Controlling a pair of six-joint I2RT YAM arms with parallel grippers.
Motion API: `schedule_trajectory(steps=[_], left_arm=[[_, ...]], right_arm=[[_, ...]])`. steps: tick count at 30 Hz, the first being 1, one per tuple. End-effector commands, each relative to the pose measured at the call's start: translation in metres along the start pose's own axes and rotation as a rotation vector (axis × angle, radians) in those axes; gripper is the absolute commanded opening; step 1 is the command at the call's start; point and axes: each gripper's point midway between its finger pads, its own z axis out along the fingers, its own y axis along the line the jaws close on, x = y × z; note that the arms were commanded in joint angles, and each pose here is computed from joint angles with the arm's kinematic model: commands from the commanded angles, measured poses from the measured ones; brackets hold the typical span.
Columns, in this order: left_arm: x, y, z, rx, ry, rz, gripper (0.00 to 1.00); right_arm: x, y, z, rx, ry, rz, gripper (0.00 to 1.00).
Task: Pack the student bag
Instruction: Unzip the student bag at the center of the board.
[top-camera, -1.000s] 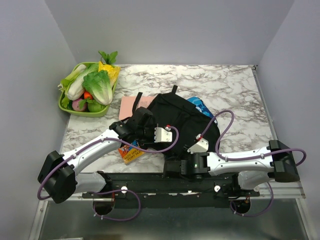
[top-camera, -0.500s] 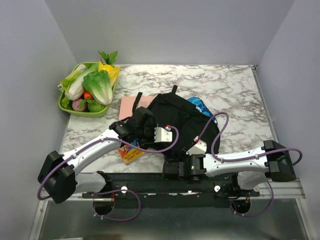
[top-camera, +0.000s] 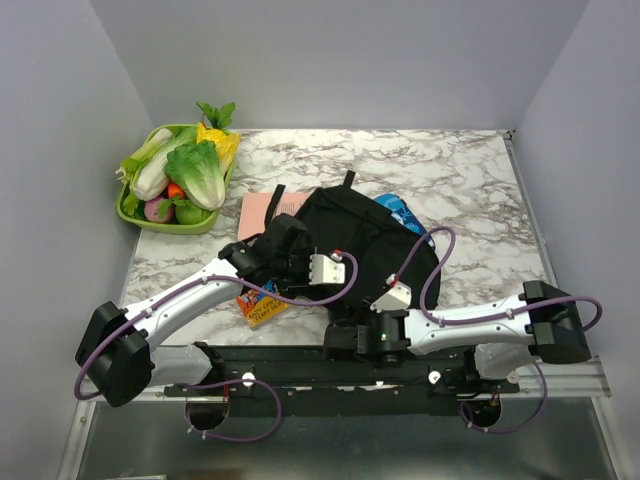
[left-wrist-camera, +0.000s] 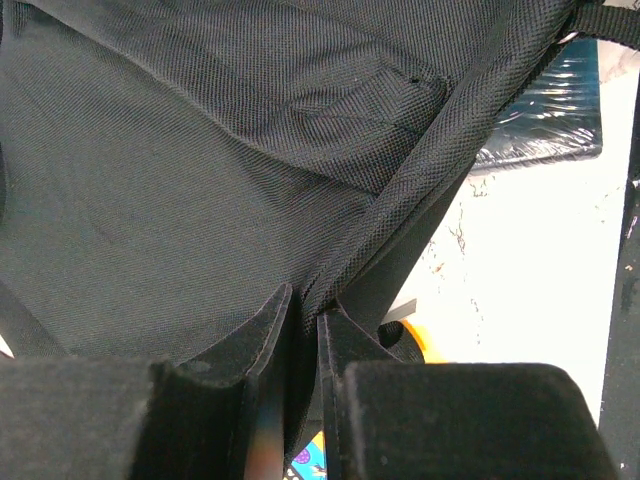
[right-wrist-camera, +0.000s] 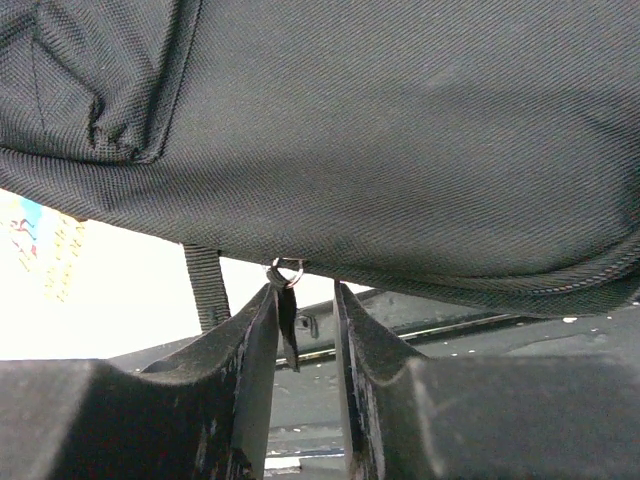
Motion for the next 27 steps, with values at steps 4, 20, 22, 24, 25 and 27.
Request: schedule_trajectory(steps=[4, 20, 22, 24, 25, 27], left_arm=[[-0.023, 0.001, -0.009, 0.008, -0.063, -0.006, 0.22], [-0.003, -0.004, -0.01, -0.013, -0.007, 0.021, 0.22], [0.0, -0.004, -0.011, -0.018, 0.001, 0.028, 0.22], [0.002, -0.003, -0.011, -0.023, 0.005, 0.028, 0.22], [0.002, -0.003, -0.012, -0.025, 0.004, 0.026, 0.22], [0.003, -0.002, -0.012, -0.029, 0.008, 0.023, 0.22]], right_arm=[[0.002, 0.019, 0.007, -0.04, -0.029, 0.256, 0.32], [-0.023, -0.016, -0.009, 0.035, -0.086, 0.16, 0.0], [-0.028, -0.028, -0.012, 0.046, -0.092, 0.154, 0.0], [-0.035, -0.037, -0.018, 0.046, -0.098, 0.152, 0.0], [-0.037, -0.042, -0.018, 0.05, -0.103, 0.144, 0.01], [-0.041, -0.048, -0.02, 0.054, -0.103, 0.131, 0.01]])
